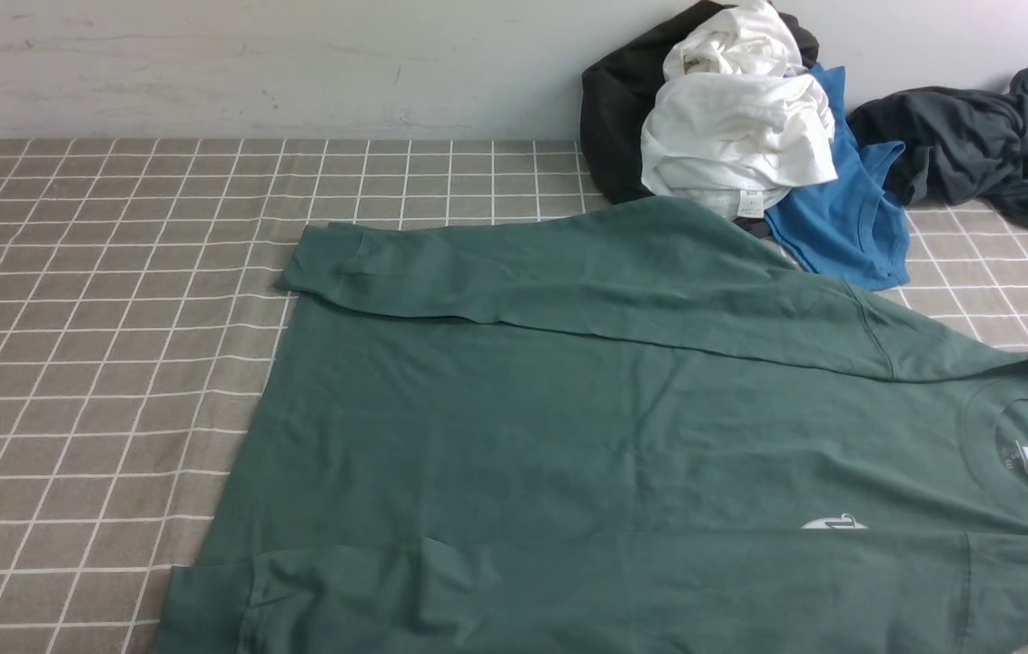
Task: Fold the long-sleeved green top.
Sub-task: Use the left arm to clamp the cuff closest to it
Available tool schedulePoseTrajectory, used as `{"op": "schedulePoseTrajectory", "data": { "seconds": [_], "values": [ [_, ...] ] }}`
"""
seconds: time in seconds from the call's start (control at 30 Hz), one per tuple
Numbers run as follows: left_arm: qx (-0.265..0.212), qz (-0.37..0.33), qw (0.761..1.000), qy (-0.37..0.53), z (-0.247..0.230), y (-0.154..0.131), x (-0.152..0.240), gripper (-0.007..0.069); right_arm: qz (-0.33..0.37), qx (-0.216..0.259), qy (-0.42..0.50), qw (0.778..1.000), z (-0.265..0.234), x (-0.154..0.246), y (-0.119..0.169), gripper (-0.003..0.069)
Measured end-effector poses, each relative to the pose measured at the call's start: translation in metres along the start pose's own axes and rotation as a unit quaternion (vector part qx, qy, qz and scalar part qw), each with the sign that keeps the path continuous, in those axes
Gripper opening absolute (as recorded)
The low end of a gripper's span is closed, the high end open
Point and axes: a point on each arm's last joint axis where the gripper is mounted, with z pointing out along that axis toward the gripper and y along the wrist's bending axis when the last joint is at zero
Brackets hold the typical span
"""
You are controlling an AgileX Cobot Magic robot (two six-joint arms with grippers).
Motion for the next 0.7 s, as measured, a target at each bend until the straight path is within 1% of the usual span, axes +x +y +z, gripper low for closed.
{"op": "schedulePoseTrajectory", "data": {
  "seconds": [0.03, 0.1, 0.13, 0.2, 0.27, 0.33, 0.37, 0.43, 0.47, 0.5, 0.53, 0.57, 0.6, 0.63, 0.67, 0.7],
  "values": [
    [-0.001, 0.0, 1.0, -0.005, 0.0, 0.0, -0.001, -0.0007, 0.0, 0.0, -0.006, 1.0, 0.0, -0.001, 0.0, -0.0014],
    [-0.012, 0.0, 0.997, -0.071, -0.001, 0.002, -0.013, -0.0007, 0.001, -0.006, -0.098, 0.995, -0.002, -0.018, 0.001, -0.0014],
    [-0.015, 0.0, 0.996, -0.087, -0.001, 0.003, -0.016, -0.0007, 0.003, -0.008, -0.127, 0.992, -0.003, -0.023, 0.001, -0.0014],
    [-0.021, 0.0, 0.992, -0.123, -0.003, 0.004, -0.022, -0.0007, 0.018, -0.015, -0.195, 0.98, -0.007, -0.035, 0.002, -0.0014],
    [-0.027, -0.007, 0.986, -0.161, -0.005, 0.005, -0.029, -0.0007, 0.036, -0.025, -0.26, 0.965, -0.012, -0.046, 0.003, -0.0014],
    [-0.027, -0.024, 0.983, -0.18, -0.006, 0.006, -0.032, -0.0007, 0.044, -0.028, -0.282, 0.958, -0.015, -0.049, 0.003, -0.0014],
    [-0.019, -0.097, 0.97, -0.223, -0.009, 0.007, -0.039, -0.0007, 0.053, -0.033, -0.305, 0.95, -0.017, -0.053, 0.003, -0.0014],
    [-0.013, -0.143, 0.957, -0.251, -0.011, 0.009, -0.043, -0.0007, 0.059, -0.034, -0.309, 0.949, -0.018, -0.054, 0.003, -0.0014],
    [-0.001, -0.198, 0.937, -0.286, -0.015, 0.011, -0.05, -0.0007, 0.064, -0.035, -0.31, 0.948, -0.018, -0.054, 0.002, -0.0014],
    [0.008, -0.224, 0.928, -0.298, -0.018, 0.012, -0.057, -0.0007, 0.063, -0.036, -0.309, 0.948, -0.018, -0.056, 0.003, -0.0014],
    [0.015, -0.235, 0.923, -0.303, -0.019, 0.012, -0.065, -0.0007, 0.062, -0.036, -0.306, 0.949, -0.018, -0.061, 0.003, -0.0014],
    [0.02, -0.237, 0.923, -0.303, -0.022, 0.013, -0.079, -0.0007, 0.058, -0.038, -0.303, 0.95, -0.019, -0.067, 0.004, -0.0014],
    [0.023, -0.23, 0.927, -0.295, -0.024, 0.015, -0.099, -0.0007, 0.047, -0.039, -0.298, 0.953, -0.019, -0.083, 0.005, -0.0014],
    [0.023, -0.228, 0.929, -0.292, -0.024, 0.015, -0.103, -0.0007, 0.046, -0.04, -0.298, 0.953, -0.019, -0.083, 0.005, -0.0014],
    [0.019, -0.202, 0.944, -0.261, -0.024, 0.017, -0.13, -0.0007, 0.03, -0.041, -0.282, 0.958, -0.017, -0.105, 0.007, -0.0014],
    [0.014, -0.188, 0.954, -0.234, -0.021, 0.019, -0.146, -0.0007, 0.022, -0.039, -0.267, 0.963, -0.013, -0.117, 0.007, -0.0013]
  ]
}}
